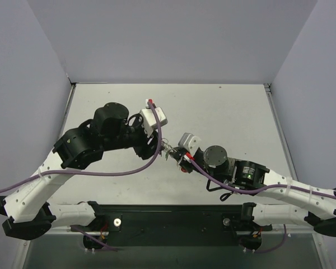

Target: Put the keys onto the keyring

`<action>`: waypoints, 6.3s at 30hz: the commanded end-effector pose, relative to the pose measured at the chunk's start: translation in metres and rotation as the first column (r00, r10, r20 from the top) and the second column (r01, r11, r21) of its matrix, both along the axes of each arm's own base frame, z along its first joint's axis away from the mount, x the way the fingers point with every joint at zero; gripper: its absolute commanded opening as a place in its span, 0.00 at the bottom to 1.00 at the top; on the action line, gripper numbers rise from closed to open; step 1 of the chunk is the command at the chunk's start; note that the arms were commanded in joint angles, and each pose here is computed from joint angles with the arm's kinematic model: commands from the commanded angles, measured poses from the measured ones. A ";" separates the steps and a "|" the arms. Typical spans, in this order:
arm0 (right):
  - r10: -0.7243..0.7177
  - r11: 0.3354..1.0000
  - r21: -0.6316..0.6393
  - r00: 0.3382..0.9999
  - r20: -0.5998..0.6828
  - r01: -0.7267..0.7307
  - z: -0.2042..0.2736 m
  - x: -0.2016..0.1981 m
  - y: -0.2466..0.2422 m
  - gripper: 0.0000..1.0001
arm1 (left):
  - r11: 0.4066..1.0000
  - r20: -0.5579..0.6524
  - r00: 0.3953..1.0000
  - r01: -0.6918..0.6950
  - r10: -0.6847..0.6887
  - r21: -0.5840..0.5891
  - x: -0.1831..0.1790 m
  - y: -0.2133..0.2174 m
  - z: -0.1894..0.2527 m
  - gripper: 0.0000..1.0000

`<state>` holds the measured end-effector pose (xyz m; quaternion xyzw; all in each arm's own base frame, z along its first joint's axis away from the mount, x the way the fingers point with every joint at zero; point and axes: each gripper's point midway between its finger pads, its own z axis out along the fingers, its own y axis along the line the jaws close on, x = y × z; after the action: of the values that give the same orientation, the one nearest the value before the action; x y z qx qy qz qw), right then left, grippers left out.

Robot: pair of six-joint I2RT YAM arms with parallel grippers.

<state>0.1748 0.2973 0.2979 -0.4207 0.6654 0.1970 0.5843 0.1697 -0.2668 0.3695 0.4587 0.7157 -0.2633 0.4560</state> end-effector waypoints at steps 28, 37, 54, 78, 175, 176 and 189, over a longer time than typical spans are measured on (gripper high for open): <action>0.034 0.989 0.144 0.998 0.043 -0.040 0.043 0.000 0.002 0.00 | 0.912 -0.301 0.924 0.105 -0.237 -0.396 0.023 0.019 0.025 0.58; 0.033 0.990 0.139 0.999 0.041 -0.038 0.042 0.001 0.003 0.00 | 0.938 -0.327 0.919 0.105 -0.219 -0.332 0.023 0.011 0.007 0.54; 0.029 0.990 0.136 0.999 0.036 -0.034 0.040 0.001 0.002 0.00 | 0.943 -0.297 0.926 0.139 -0.232 -0.303 0.016 -0.002 0.004 0.38; 0.030 0.990 0.134 0.999 0.029 -0.034 0.039 0.004 0.004 0.00 | 0.932 -0.206 0.946 0.177 -0.250 -0.316 0.000 0.008 0.020 0.00; -0.114 0.944 0.303 0.990 -0.079 0.133 0.050 0.036 -0.013 0.00 | 0.957 -0.206 0.964 0.111 -0.169 -0.268 -0.014 0.013 -0.005 0.00; -0.114 0.944 0.303 0.990 -0.077 0.132 0.050 0.036 -0.013 0.00 | 0.956 -0.203 0.964 0.111 -0.169 -0.271 -0.013 0.012 -0.005 0.00; -0.074 0.946 0.312 0.996 -0.055 0.087 0.049 0.028 -0.015 0.00 | 0.949 -0.130 0.985 0.072 -0.117 -0.307 0.013 0.002 -0.006 0.49</action>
<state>0.2044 0.2828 0.3084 -0.3159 0.6969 0.2503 0.5932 0.1694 -0.2606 0.3567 0.4021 0.6909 -0.4344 0.4151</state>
